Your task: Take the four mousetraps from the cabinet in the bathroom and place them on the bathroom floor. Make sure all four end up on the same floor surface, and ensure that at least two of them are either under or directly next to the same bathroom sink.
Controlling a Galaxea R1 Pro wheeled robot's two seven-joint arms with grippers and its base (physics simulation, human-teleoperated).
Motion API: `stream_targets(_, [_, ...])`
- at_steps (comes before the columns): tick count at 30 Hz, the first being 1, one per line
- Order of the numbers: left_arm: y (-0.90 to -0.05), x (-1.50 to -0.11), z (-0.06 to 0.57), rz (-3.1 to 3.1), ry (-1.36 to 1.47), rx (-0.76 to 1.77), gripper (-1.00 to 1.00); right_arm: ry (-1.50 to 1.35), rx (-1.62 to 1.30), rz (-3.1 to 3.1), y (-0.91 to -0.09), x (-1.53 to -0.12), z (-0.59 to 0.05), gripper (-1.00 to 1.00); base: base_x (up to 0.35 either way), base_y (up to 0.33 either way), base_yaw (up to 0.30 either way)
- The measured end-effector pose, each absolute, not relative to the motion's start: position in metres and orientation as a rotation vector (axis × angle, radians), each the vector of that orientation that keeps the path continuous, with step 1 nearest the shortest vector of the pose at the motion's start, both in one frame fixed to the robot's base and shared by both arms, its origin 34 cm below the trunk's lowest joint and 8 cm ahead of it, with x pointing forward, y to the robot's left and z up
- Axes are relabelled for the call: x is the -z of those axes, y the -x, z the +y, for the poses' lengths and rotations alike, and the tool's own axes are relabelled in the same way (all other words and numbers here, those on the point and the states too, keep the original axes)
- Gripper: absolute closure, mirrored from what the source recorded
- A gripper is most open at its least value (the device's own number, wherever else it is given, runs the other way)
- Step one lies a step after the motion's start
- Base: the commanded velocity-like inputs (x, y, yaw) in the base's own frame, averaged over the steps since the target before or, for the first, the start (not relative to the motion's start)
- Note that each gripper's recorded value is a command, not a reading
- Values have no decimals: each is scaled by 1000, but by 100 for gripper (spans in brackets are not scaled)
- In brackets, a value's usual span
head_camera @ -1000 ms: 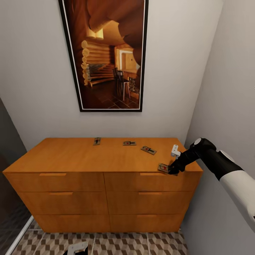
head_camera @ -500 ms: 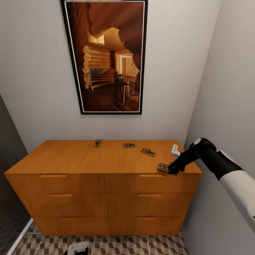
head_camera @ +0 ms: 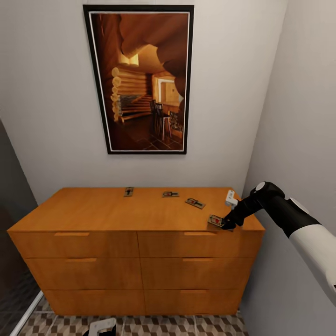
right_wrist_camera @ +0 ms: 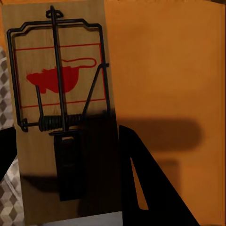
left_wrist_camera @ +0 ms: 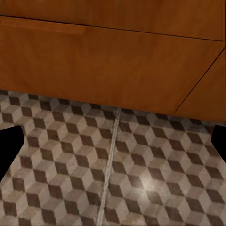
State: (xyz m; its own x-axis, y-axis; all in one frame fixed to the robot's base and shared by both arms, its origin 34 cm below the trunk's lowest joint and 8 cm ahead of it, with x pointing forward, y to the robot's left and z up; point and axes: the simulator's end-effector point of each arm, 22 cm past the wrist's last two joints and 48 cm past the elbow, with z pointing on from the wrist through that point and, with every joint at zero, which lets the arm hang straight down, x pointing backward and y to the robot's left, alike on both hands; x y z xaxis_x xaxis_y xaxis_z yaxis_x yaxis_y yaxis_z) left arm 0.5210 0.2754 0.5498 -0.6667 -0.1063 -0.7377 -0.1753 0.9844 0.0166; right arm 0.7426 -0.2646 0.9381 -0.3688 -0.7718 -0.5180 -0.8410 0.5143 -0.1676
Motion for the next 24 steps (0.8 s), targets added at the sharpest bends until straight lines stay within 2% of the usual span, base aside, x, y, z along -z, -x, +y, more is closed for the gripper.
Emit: stream_targets(24, [-532, -565, 275, 2266, 196, -103, -100, 1304, -142, 2182, -738, -962, -265, 100, -2, 0, 0])
